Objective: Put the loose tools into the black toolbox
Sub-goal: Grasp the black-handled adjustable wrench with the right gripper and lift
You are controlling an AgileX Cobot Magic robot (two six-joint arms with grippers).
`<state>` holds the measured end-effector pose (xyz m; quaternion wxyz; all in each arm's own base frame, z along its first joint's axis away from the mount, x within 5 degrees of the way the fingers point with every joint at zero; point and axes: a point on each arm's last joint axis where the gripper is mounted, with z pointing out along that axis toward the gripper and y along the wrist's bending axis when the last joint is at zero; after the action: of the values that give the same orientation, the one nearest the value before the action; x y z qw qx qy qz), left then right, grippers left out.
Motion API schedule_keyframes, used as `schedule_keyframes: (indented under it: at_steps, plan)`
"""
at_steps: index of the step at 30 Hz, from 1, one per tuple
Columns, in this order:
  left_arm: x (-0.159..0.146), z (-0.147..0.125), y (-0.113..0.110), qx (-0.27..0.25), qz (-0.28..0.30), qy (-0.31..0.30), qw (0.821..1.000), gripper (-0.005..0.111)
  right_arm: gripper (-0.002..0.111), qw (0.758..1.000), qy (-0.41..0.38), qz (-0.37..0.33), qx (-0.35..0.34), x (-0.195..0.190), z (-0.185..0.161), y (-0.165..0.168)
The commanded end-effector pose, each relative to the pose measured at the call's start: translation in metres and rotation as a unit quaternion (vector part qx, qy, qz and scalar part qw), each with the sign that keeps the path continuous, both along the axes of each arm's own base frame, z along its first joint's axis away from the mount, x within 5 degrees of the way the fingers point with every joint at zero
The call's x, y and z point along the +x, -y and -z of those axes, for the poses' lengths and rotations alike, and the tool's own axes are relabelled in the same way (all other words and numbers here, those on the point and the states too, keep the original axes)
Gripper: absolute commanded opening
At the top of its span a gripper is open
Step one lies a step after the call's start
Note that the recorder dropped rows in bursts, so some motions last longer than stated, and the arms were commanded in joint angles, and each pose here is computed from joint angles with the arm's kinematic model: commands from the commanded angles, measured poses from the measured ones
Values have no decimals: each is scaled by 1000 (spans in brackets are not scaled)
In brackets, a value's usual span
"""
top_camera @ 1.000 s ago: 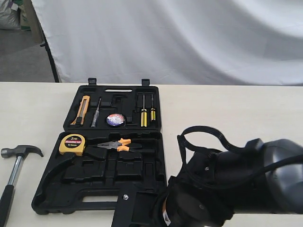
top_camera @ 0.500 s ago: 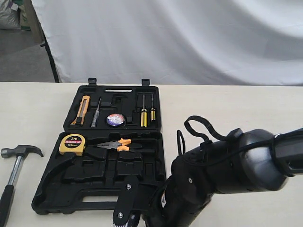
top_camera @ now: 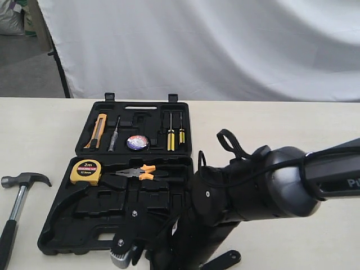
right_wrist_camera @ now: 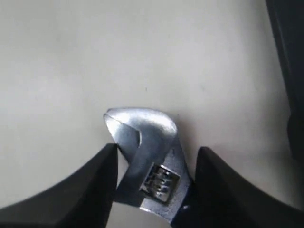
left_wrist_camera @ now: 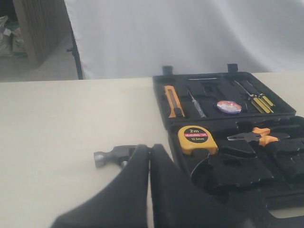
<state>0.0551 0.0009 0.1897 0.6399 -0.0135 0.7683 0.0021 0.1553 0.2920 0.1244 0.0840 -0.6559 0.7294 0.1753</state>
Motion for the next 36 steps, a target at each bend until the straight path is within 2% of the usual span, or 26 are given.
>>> schedule_keyframes:
  at_steps: [1,6,10,13,15,16,17,18,20,22,26,29,36]
  plan:
    - [0,1,0,-8,-2,0,1000,1,0,999,-17,14,27,2,-12,-12]
    - [0,1,0,-8,-2,0,1000,1,0,999,-28,7,22,0,-13,-12]
    - [0,1,0,-8,-2,0,1000,1,0,997,13,45,65,8,-31,-16]
    - [0,1,0,-8,-2,0,1000,1,0,996,28,44,74,9,-37,-15]
    - [0,1,0,-8,-2,0,1000,1,7,993,25,83,80,11,-39,-16]
    - [0,1,0,-8,-2,0,1000,1,25,991,30,98,83,13,-40,-16]
    - [0,1,0,-8,-2,0,1000,1,36,992,35,91,80,14,-41,-16]
    - [0,1,0,-8,-2,0,1000,1,51,996,31,61,61,12,-42,-15]
    - [0,1,0,-8,-2,0,1000,1,60,999,20,8,24,8,-46,-12]
    - [0,1,0,-8,-2,0,1000,1,61,997,23,-65,-18,8,-55,-10]
    - [0,1,0,-8,-2,0,1000,1,61,988,63,-135,-36,14,-57,-10]
    - [0,1,0,-8,-2,0,1000,1,61,980,61,-183,-51,13,-49,-8]
    - [0,1,0,-8,-2,0,1000,1,61,973,40,-213,-79,15,-19,-11]
